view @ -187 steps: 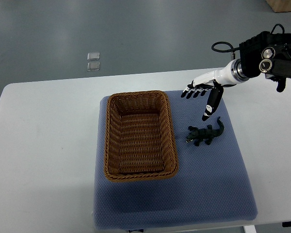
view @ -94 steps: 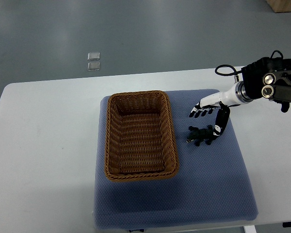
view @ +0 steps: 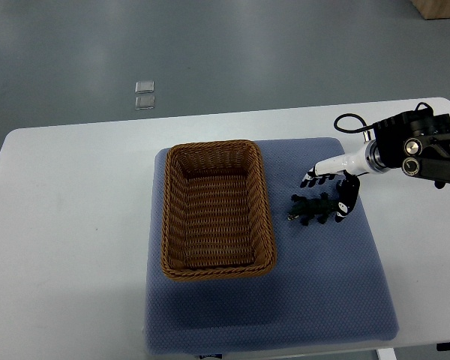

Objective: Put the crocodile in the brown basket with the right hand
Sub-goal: 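Close the right hand's fingers around the green crocodile, then lift the crocodile with the right hand off the mat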

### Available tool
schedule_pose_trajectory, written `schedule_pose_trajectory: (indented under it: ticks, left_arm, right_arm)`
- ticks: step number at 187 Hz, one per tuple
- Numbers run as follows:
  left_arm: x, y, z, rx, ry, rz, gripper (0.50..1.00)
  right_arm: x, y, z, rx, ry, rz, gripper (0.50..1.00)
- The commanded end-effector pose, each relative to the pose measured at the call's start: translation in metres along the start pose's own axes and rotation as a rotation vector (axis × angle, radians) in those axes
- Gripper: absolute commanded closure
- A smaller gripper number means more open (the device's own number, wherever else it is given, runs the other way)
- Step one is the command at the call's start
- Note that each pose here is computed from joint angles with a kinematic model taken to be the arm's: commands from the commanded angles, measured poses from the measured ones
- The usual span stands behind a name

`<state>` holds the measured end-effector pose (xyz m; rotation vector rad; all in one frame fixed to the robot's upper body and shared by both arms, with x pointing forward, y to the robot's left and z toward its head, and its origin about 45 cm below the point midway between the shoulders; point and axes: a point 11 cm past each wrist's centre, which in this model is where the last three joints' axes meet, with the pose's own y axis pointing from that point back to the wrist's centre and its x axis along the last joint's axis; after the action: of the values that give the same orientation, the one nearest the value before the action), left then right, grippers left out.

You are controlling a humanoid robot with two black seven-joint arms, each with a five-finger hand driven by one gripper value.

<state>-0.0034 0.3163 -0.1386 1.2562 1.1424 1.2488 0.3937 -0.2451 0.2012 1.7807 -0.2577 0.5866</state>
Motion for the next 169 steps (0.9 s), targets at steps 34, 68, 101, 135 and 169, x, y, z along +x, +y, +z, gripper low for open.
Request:
schedule_pose_trajectory:
  ticks: [34,68,101,135,169]
  left_arm:
    - [0.0,0.0,-0.001,0.001,0.0,-0.001,0.5]
    - [-0.001,0.0,-0.002,0.002,0.0,-0.004,0.5]
    - [-0.001,0.0,-0.002,0.004,0.001,-0.004,0.5]
    - [-0.002,0.0,-0.003,0.005,0.001,-0.006,0.5]
    - [-0.001,0.0,-0.006,0.01,0.002,-0.004,0.5]
  right_arm:
    - [-0.004,-0.006,0.007,-0.009,0.004,0.02,0.619]
    - [-0.003,-0.009,0.004,-0.004,0.005,0.027,0.668]
    - [-0.008,-0.013,0.008,-0.015,0.007,0.026,0.707]
    - [-0.014,-0.018,0.015,-0.034,0.031,0.037,0.797]
    - [-0.016,-0.019,0.016,-0.03,0.039,0.035,0.946]
